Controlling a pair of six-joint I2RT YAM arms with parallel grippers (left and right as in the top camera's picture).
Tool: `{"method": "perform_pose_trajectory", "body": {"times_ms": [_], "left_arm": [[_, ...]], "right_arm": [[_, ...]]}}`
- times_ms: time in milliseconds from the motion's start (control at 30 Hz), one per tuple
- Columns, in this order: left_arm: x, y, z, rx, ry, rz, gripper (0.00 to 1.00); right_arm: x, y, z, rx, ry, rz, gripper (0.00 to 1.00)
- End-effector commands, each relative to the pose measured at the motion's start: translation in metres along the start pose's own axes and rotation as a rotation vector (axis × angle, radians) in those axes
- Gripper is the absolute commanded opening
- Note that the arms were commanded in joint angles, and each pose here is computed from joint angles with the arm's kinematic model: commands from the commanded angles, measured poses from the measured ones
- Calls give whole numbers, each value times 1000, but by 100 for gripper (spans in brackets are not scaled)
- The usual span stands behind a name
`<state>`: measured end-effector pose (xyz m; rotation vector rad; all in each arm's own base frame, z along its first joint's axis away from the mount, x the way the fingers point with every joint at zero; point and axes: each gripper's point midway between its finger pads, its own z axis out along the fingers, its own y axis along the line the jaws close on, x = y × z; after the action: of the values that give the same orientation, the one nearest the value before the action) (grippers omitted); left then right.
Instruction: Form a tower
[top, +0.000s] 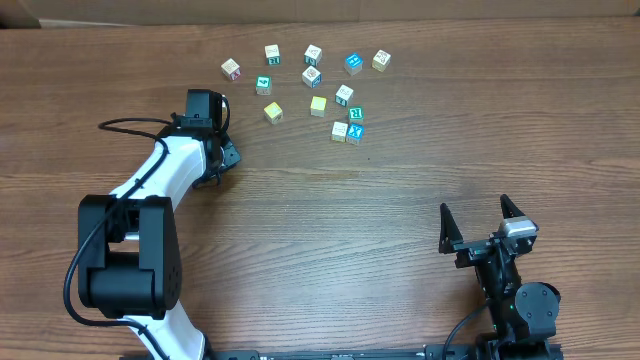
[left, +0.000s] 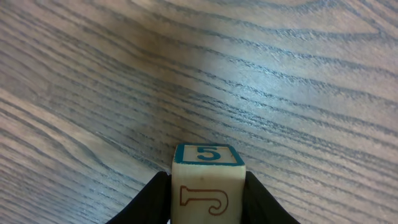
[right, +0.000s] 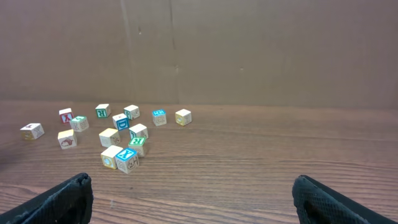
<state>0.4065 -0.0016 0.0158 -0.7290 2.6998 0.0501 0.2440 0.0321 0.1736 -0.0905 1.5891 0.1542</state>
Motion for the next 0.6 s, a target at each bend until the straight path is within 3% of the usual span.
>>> {"method": "perform_pose_trajectory", "body": {"times_ms": [0,233,567], "left_arm": [[12,-4,5,24,49,164,29],[36,-18,1,139,151,324,28],[73,-10,-8,164,320,351,27]], "right_arm": [[3,0,0,4,1,-2,100],[3,0,0,4,2,-1,100],[3,0,0,4,2,-1,100]]}}
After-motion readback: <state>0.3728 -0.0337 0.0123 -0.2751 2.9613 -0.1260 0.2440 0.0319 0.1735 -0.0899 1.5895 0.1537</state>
